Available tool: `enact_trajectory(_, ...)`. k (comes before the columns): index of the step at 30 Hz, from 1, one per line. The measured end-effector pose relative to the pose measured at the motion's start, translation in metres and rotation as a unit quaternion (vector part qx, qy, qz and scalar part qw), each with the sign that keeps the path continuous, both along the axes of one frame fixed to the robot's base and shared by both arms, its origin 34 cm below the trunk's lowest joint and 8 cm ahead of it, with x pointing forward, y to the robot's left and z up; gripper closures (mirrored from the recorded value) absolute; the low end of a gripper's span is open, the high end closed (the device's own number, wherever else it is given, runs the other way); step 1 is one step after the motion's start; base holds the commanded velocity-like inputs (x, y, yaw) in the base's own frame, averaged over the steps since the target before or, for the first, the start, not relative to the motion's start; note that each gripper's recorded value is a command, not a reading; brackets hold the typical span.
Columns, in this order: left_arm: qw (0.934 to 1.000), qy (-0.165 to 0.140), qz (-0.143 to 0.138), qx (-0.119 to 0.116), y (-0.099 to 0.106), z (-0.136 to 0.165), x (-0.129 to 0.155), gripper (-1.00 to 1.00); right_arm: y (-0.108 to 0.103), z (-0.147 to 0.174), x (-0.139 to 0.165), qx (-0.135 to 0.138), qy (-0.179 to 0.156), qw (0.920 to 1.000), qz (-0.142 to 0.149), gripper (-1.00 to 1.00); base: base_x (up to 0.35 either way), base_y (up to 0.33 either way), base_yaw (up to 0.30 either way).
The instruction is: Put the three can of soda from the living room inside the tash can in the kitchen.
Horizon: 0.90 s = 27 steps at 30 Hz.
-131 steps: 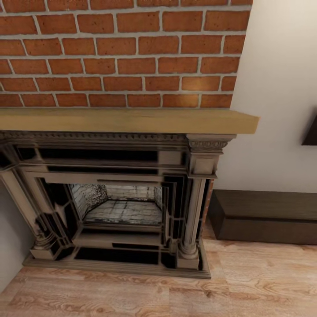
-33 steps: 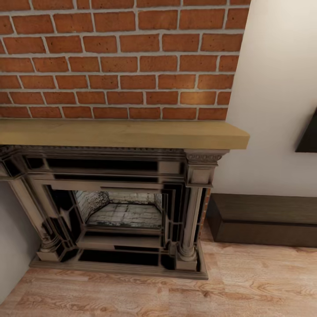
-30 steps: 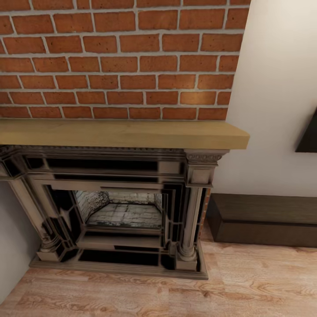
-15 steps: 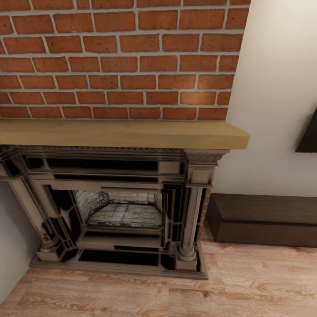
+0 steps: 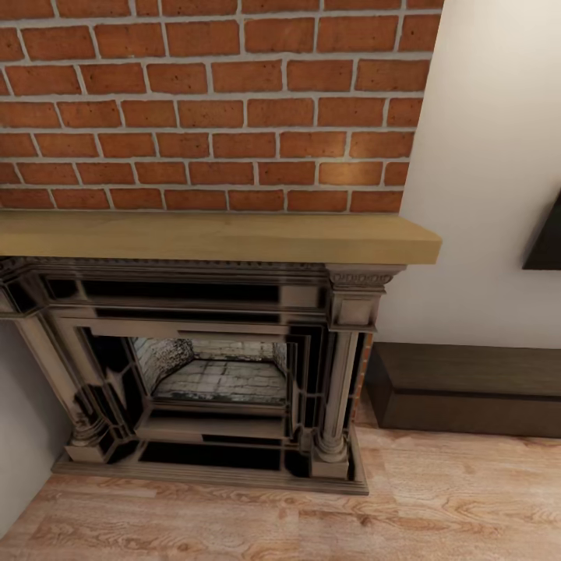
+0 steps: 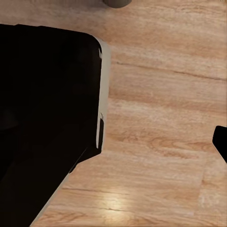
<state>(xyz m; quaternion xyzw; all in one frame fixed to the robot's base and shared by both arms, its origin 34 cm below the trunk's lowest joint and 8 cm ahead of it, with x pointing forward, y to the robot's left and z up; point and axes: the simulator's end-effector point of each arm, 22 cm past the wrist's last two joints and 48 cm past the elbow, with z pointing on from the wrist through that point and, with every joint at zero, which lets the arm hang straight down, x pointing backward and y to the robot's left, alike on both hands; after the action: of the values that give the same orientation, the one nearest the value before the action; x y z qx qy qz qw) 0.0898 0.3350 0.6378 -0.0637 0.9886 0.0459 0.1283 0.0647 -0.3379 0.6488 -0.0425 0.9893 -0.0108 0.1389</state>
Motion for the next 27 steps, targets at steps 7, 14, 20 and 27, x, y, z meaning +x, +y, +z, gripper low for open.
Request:
enact_trajectory(7, 0.9991, 0.037, 0.009, -0.019, -0.016, -0.011, 0.017, -1.0, 0.003, -0.007, 0.031, 0.002, -0.002, 1.0, -0.002, -1.0, 0.0, 0.0, 0.0)
enact_trajectory(14, 0.9987, 0.048, 0.016, -0.002, 0.007, -0.015, 0.071, -1.0, -0.01, -0.018, 0.056, -0.006, 0.038, 0.9992, -0.012, -1.0, 0.0, 0.0, 0.0)
enact_trajectory(20, 0.999, 0.037, 0.022, 0.01, 0.023, -0.013, 0.085, -1.0, -0.024, -0.017, 0.061, -0.015, 0.042, 0.9989, -0.015, -1.0, 0.0, 0.0, 0.0)
enact_trajectory(27, 0.9993, 0.023, 0.024, 0.015, 0.027, -0.011, 0.09, -1.0, -0.042, -0.015, 0.059, -0.026, 0.043, 0.9983, -0.029, -1.0, 0.0, 0.0, 0.0)
